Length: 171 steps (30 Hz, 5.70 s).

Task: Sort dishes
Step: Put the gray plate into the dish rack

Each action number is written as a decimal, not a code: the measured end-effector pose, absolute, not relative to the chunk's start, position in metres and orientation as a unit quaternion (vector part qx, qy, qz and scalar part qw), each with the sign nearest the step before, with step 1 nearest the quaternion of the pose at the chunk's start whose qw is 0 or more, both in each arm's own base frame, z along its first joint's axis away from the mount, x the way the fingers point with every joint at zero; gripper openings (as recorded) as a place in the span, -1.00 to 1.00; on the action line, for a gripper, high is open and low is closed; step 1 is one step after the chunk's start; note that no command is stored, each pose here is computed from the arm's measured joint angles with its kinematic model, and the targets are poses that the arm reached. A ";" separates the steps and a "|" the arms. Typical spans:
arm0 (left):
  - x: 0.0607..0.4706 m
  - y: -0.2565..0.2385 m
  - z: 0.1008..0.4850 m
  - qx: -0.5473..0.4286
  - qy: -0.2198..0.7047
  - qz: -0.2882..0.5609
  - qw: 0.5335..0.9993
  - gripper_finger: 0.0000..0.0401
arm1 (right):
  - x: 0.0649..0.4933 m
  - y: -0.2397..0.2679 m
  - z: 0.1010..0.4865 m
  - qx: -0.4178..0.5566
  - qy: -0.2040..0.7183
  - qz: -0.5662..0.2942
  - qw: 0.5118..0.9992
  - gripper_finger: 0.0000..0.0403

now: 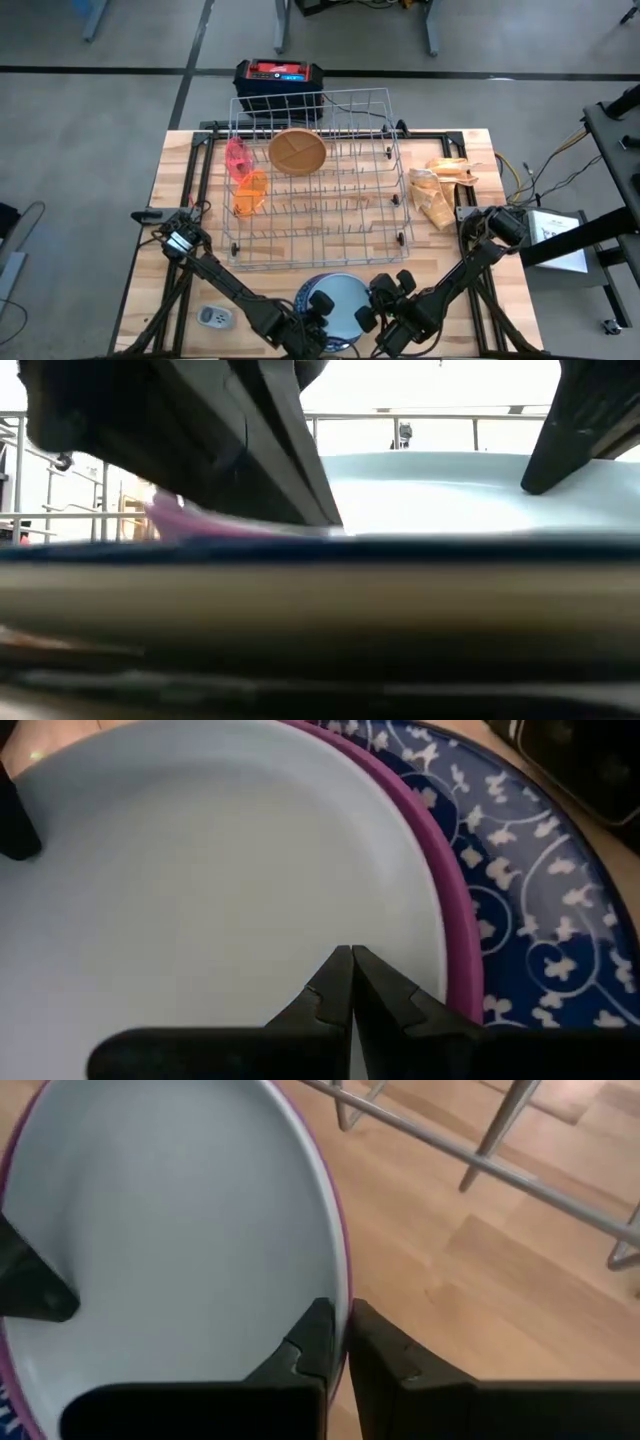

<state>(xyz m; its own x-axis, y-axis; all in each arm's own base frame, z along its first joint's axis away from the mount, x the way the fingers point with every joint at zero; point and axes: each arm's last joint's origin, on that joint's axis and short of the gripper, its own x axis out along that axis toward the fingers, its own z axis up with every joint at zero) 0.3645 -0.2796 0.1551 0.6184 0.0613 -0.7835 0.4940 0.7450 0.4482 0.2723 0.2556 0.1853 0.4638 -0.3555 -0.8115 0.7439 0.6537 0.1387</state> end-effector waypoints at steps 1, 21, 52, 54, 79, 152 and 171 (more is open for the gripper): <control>0.365 -0.280 0.158 0.333 0.417 -0.129 0.836 -1.00 | 0.273 0.255 0.186 0.245 0.395 -0.335 0.820 -0.97; 0.359 -0.284 0.245 0.336 0.474 -0.109 0.806 -1.00 | 0.269 0.249 0.215 0.229 0.351 -0.311 0.853 -0.99; 0.345 -0.272 0.191 0.315 0.537 -0.049 0.781 -1.00 | 0.306 0.234 0.193 0.201 0.375 -0.298 0.855 -0.97; 0.344 -0.274 0.195 0.321 0.531 -0.044 0.783 -1.00 | 0.306 0.234 0.193 0.201 0.372 -0.299 0.855 -0.98; 0.345 -0.283 0.238 0.317 0.502 -0.057 0.802 -1.00 | 0.303 0.241 0.197 0.203 0.381 -0.269 0.861 -0.97; 0.368 -0.277 0.115 0.362 0.476 0.042 0.801 -1.00 | 0.279 0.238 0.220 0.244 0.432 -0.357 0.792 -0.29; 0.369 -0.278 0.115 0.355 0.472 0.039 0.806 -1.00 | 0.290 0.228 0.200 0.249 0.443 -0.348 0.788 -0.35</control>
<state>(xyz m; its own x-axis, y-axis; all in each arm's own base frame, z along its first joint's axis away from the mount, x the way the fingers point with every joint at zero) 0.3691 -0.2780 0.1152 0.5514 0.3990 -0.7327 0.2718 0.7444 0.6099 0.2899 0.2275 0.2001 0.3656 -0.3277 -0.8712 0.7687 0.6340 0.0842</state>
